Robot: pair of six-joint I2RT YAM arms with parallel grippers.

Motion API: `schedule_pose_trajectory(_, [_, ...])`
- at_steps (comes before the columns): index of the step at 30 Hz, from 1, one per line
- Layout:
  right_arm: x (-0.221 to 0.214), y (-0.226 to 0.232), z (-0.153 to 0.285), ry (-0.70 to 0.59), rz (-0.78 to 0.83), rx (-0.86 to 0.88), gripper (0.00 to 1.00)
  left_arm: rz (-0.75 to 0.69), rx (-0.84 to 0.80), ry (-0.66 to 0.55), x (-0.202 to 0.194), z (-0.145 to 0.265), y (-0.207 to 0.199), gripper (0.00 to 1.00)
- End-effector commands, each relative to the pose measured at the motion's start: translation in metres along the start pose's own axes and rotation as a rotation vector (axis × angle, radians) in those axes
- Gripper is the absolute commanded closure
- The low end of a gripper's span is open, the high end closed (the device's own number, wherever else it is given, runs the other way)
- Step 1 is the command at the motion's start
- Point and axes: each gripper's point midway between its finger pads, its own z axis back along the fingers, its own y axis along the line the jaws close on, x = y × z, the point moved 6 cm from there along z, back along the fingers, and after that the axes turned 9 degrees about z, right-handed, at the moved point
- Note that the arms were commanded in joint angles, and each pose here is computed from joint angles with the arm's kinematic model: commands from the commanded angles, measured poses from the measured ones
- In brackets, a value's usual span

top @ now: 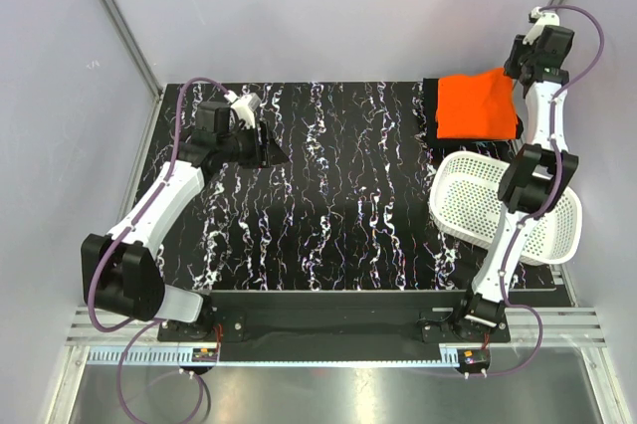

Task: Fold and stack the t-shirts
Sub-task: Neatly place the folded tshirt to the corner

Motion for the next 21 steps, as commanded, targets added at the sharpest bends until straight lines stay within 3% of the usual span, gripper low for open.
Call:
schedule_pose_trajectory(1, [-0.011,0.008,-0.010,0.013,-0.022,0.045,0.68,-0.031,-0.027,-0.037,0.009,0.003,-0.004,0.43])
schedule_pose_trajectory(13, [-0.080,-0.020,-0.078,0.120,-0.014,-0.111,0.73,-0.028,-0.024,-0.044,0.011,0.005,-0.003,0.41])
schedule_pose_trajectory(16, [-0.082,-0.029,-0.078,0.123,-0.017,-0.159,0.73,-0.024,-0.021,-0.039,0.010,0.003,-0.002,0.41])
schedule_pose_trajectory(21, [-0.045,-0.027,-0.059,0.051,-0.027,-0.114,0.70,-0.026,-0.014,-0.045,0.010,0.004,-0.001,0.41])
